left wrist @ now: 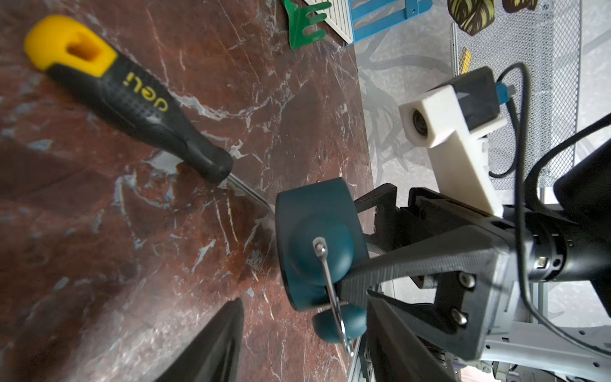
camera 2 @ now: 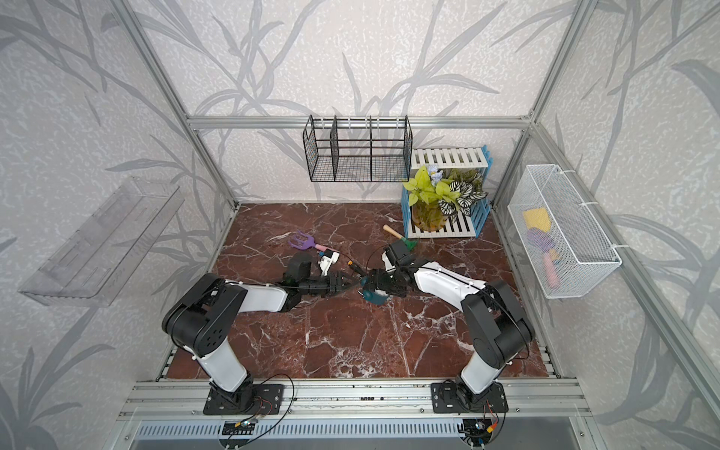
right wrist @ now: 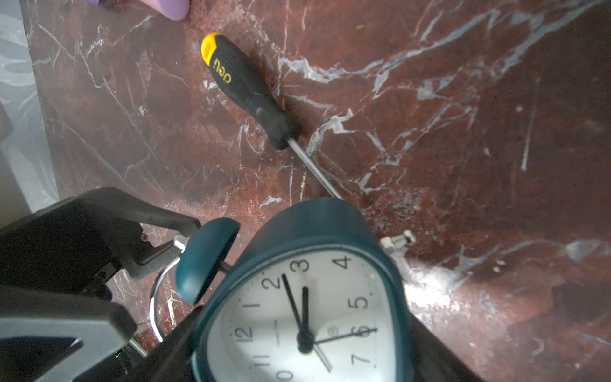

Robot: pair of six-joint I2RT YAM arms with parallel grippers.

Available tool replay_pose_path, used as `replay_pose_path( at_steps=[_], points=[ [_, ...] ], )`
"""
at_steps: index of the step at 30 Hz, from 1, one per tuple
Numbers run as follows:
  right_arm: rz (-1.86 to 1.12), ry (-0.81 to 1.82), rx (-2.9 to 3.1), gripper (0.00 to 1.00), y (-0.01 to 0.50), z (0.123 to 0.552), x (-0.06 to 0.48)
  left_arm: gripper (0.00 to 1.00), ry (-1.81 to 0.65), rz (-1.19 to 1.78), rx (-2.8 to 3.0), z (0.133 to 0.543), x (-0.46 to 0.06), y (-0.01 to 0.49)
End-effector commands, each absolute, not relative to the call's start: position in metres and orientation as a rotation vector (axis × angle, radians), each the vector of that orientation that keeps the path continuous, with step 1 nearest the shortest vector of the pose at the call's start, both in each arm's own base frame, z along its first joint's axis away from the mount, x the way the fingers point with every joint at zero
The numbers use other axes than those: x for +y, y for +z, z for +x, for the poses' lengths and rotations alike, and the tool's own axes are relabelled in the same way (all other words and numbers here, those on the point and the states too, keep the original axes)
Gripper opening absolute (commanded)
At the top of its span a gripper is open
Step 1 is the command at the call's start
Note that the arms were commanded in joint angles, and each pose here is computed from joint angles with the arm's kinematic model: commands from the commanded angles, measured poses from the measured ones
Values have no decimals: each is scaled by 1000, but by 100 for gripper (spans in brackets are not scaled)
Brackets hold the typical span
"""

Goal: Remove the battery from the alarm
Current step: Move the alarm to the center of the board, then pick up the alarm from the center of the board.

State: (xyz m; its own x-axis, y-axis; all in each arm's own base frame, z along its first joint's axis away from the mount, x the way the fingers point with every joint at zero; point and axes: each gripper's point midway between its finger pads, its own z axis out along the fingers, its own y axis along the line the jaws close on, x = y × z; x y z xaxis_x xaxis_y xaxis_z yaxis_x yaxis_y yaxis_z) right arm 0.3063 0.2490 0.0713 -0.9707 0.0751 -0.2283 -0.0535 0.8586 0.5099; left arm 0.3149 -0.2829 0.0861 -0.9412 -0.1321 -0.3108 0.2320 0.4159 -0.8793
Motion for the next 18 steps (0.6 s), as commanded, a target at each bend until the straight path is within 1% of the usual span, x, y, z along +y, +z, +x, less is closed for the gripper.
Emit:
replay_pose_path(
  at_steps=[1, 7, 11, 13, 16, 18],
  points=[
    [-20, 786, 2741, 78, 82, 317, 257, 55, -1589, 127, 2313, 316, -292, 96],
    [-29, 787, 2734, 79, 83, 316, 262, 43, -1635, 127, 2323, 316, -298, 97],
    [-35, 796, 2724, 79, 85, 316, 266, 38, -1652, 127, 2345, 315, -300, 94],
    [-38, 794, 2722, 79, 86, 317, 268, 33, -1659, 126, 2355, 314, -301, 93],
    [-36, 790, 2716, 80, 87, 318, 269, 15, -1674, 126, 2369, 313, -302, 93],
    [-35, 783, 2706, 81, 90, 319, 268, 5, -1679, 129, 2378, 312, -302, 94]
  ],
)
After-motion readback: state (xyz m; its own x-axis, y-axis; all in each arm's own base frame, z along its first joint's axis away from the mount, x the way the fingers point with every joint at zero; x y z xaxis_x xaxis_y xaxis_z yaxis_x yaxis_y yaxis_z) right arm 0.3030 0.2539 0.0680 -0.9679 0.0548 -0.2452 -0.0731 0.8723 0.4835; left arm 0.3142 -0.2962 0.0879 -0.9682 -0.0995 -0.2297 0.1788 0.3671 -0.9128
